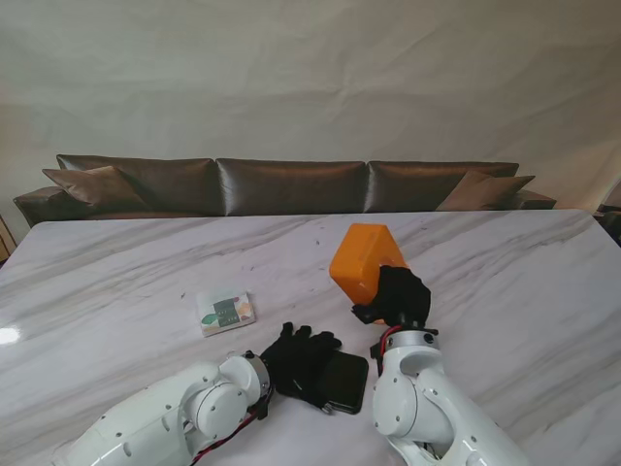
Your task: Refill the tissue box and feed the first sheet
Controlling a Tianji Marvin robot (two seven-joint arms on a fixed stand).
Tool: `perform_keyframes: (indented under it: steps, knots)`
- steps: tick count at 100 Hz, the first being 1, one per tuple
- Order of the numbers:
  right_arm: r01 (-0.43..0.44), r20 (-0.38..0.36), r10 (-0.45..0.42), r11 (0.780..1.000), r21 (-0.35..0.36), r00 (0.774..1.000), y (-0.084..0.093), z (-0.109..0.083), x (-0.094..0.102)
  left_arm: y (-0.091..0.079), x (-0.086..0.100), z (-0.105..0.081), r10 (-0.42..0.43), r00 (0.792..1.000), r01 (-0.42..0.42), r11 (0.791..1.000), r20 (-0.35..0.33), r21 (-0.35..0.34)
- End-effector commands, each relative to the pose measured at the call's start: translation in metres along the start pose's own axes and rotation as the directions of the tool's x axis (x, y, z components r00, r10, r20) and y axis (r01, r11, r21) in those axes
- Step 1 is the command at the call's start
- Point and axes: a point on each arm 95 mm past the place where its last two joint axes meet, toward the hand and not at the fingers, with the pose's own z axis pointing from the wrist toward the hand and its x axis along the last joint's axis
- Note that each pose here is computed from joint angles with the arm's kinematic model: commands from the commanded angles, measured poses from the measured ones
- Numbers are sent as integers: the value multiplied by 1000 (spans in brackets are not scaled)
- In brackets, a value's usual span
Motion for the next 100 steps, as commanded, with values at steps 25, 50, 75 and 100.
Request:
perform_keyframes:
  steps: [25, 50, 75, 100]
  knots:
    - [-92, -1, 92, 995, 42, 996, -3, 9, 7, -19, -2, -7, -18, 999, 26, 977, -40, 213]
    - [-183, 4, 183, 980, 75, 983, -12, 18, 11, -38, 2, -5, -30, 996, 58, 924, -80, 377]
    - [-300, 25, 299, 946, 124, 954, -23, 18, 17, -46, 5, -3, -38, 999, 40, 897, -13, 441]
    - [-420, 73, 414, 886, 195, 907, -39, 13, 20, -49, 9, -2, -50, 999, 32, 857, 20, 515]
